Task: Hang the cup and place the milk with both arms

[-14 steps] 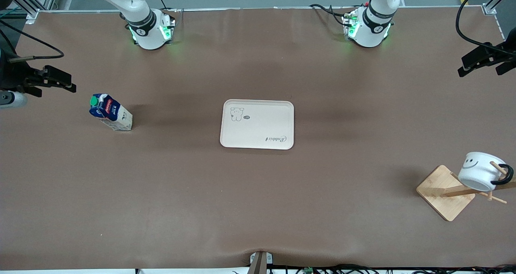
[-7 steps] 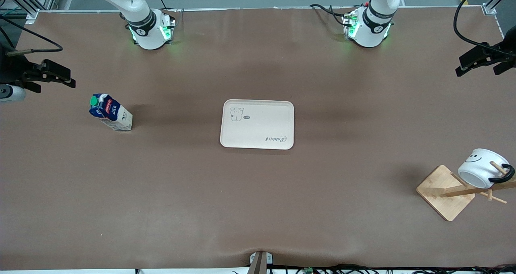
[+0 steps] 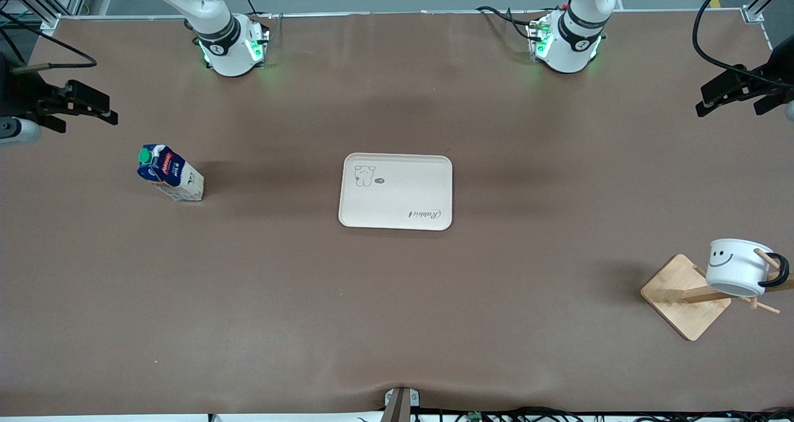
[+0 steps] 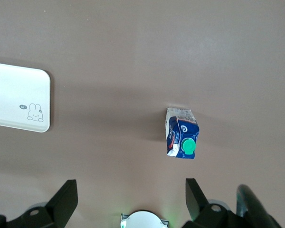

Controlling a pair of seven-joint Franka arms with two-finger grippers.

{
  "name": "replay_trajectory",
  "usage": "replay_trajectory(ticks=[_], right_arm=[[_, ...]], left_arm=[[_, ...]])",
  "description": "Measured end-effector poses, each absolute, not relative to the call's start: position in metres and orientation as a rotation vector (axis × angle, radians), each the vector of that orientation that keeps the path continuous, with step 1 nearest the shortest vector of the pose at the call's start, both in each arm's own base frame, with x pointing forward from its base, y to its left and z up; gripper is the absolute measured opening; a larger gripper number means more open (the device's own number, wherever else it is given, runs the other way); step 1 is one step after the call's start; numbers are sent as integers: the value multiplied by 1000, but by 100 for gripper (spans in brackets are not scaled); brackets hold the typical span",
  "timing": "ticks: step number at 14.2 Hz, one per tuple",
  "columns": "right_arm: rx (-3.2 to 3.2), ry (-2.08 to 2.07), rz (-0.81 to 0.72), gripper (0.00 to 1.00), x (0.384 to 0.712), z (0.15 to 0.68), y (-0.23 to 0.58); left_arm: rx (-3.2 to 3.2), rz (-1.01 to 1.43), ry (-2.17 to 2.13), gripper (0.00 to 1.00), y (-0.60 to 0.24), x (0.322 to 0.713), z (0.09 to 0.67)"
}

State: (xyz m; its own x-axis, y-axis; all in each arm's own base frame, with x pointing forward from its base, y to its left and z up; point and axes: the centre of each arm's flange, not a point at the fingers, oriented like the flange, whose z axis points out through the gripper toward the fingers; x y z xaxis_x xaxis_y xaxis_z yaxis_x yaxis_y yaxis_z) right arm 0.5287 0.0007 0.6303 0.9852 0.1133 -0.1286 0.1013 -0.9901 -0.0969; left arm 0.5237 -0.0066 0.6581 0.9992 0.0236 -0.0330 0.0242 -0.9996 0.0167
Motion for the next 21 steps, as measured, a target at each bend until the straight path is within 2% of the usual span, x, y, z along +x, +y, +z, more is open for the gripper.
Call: replay_trajectory(ticks=[11,21], right_arm=[[-3048,-149,191,100,526,630,-4],[-3050,-164,181,100,526,632,1]], left_arm=[[3141,-48,-101,100,-36,523,657],[3145,-48,-12,100,-43,523,657]])
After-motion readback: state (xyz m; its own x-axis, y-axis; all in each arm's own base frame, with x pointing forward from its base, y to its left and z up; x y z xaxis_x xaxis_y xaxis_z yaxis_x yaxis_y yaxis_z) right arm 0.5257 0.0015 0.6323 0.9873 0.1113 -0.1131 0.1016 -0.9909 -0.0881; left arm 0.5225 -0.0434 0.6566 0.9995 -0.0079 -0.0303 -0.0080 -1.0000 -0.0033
